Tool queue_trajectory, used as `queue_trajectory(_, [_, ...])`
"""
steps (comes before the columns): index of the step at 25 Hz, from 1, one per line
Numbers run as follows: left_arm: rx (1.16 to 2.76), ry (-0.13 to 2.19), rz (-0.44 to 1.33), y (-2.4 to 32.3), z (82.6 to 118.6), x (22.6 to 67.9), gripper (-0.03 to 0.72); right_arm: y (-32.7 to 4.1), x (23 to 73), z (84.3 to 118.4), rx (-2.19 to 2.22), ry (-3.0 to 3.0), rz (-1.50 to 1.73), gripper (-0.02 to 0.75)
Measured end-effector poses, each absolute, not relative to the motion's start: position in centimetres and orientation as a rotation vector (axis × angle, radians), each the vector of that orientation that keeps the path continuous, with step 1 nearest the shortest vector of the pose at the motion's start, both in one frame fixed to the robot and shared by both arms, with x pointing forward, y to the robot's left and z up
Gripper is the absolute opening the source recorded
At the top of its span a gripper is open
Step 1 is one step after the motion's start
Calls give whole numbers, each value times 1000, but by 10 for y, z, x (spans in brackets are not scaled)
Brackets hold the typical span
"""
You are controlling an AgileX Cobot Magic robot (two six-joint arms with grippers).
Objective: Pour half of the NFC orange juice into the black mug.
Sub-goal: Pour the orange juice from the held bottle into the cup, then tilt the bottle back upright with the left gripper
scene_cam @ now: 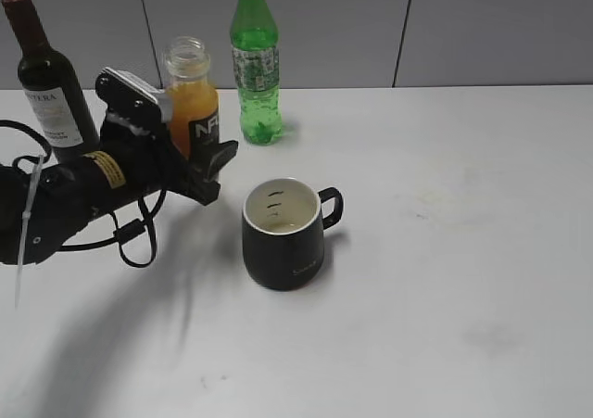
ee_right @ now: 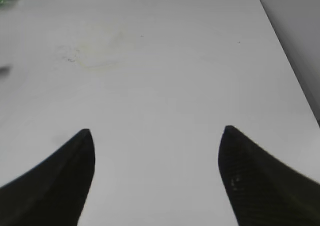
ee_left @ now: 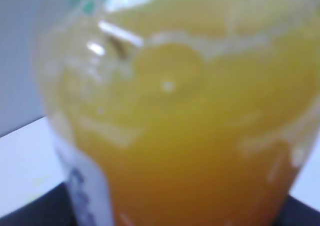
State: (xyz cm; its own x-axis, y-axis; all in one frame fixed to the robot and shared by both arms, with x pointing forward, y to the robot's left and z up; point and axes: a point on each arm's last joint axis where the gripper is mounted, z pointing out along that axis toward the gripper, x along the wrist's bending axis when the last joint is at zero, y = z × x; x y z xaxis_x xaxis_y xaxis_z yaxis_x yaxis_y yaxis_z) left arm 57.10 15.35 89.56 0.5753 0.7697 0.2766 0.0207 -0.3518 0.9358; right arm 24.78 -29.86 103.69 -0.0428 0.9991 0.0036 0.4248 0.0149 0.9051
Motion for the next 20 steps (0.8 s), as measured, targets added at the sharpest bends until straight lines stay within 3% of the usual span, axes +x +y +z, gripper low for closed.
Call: queue_trajectory(20, [2021, 292, 1146, 152, 892, 575, 469, -299, 248, 1037, 1500, 1562, 996, 585])
